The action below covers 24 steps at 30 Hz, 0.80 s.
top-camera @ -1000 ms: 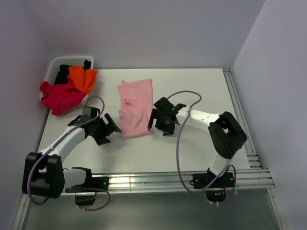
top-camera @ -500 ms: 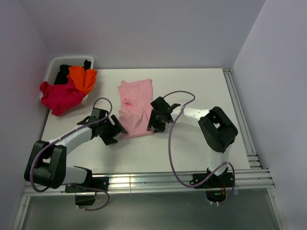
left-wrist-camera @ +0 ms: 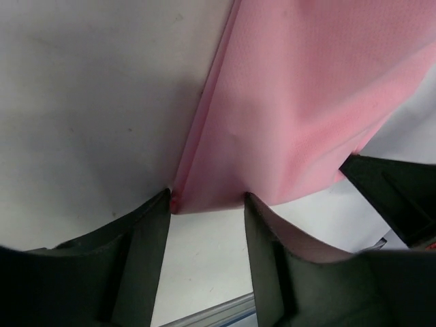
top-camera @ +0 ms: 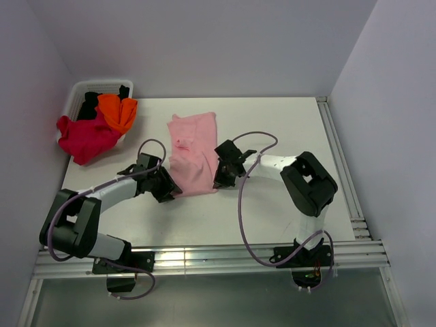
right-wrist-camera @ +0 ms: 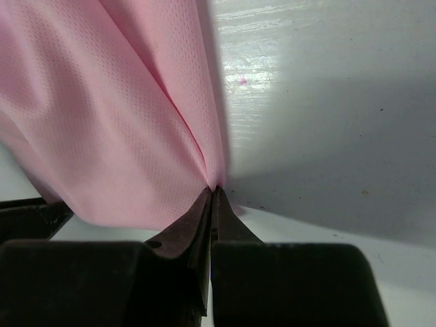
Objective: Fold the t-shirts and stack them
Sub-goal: Grab one side of the 2/3 rectangular tshirt with both arms
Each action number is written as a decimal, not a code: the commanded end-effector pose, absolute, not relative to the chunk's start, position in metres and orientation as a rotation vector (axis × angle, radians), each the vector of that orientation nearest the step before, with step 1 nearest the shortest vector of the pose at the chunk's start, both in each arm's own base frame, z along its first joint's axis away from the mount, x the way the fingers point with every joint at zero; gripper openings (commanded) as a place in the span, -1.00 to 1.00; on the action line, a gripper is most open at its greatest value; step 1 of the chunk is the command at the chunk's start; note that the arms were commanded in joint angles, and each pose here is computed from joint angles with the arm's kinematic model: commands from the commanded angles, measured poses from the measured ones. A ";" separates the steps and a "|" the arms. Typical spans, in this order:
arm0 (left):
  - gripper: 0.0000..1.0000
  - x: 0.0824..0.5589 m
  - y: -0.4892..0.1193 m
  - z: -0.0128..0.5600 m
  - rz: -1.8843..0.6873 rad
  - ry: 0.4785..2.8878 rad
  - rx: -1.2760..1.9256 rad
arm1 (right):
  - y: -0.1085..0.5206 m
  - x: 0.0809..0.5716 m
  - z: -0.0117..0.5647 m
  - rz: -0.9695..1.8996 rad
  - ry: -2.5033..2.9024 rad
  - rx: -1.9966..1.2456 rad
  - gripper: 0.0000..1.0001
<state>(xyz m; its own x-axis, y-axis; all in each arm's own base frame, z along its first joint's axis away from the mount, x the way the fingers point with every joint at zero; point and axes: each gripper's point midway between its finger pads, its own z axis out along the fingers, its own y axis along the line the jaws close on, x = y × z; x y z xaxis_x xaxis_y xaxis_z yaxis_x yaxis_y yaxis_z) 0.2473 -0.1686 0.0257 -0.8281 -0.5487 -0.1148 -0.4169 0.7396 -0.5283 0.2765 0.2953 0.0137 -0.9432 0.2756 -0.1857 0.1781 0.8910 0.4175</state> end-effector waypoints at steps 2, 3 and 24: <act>-0.13 0.260 -0.163 0.019 -0.631 2.669 -0.714 | 0.275 0.261 0.001 0.503 2.849 0.342 -1.00; -0.18 0.261 -0.163 0.019 -0.630 2.669 -0.705 | 0.271 0.257 -0.002 0.496 2.855 0.343 -1.00; -0.99 0.182 -0.148 0.130 -0.783 2.509 -0.594 | 0.230 0.167 0.066 0.645 2.747 0.404 -1.00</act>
